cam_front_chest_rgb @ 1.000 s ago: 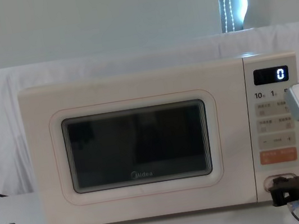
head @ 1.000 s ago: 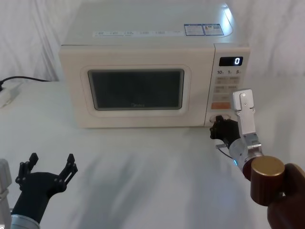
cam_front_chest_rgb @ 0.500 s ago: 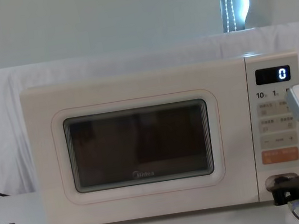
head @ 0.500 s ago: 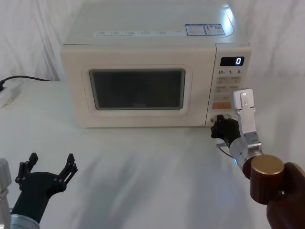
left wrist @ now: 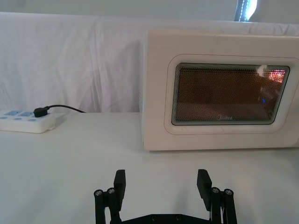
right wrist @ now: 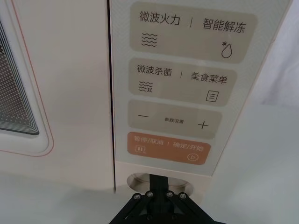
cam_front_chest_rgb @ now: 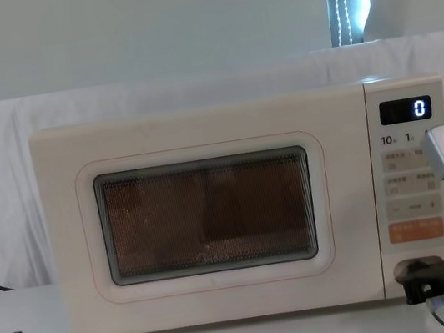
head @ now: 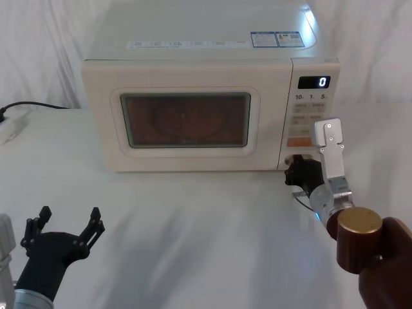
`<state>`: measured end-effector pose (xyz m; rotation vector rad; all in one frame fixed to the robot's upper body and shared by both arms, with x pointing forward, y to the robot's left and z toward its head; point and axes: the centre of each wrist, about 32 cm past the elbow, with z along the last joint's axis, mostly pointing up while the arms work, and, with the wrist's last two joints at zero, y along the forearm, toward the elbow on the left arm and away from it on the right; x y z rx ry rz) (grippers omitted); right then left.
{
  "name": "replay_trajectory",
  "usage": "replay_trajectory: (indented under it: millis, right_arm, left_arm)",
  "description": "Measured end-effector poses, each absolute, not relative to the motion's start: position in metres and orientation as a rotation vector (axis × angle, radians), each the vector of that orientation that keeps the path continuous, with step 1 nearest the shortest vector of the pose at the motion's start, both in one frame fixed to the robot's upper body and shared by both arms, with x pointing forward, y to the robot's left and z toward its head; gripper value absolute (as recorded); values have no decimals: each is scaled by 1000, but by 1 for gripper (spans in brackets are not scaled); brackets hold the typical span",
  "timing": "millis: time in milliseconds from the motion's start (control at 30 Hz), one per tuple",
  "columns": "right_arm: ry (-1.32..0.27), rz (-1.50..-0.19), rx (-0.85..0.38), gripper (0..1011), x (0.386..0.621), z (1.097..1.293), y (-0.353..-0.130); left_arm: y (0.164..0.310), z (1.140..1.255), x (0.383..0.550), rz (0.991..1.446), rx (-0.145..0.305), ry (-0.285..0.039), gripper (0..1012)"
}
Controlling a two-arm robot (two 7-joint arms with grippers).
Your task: Press the button to open the microwave door with one hand; close the microwave door with the other hand.
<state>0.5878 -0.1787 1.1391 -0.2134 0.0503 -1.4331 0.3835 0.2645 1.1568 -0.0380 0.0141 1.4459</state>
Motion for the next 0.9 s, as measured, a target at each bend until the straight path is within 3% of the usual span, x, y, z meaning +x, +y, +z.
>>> replay_trajectory:
  millis: [600, 900]
  right_arm:
    - [47, -1430, -214, 0, 592, 1141, -181]
    - [51, -1419, -203, 0, 580, 1141, -189]
  left_arm:
    - [265, 1157, 384, 1446, -38, 14, 1001]
    - [265, 1157, 384, 1446, -38, 14, 1001]
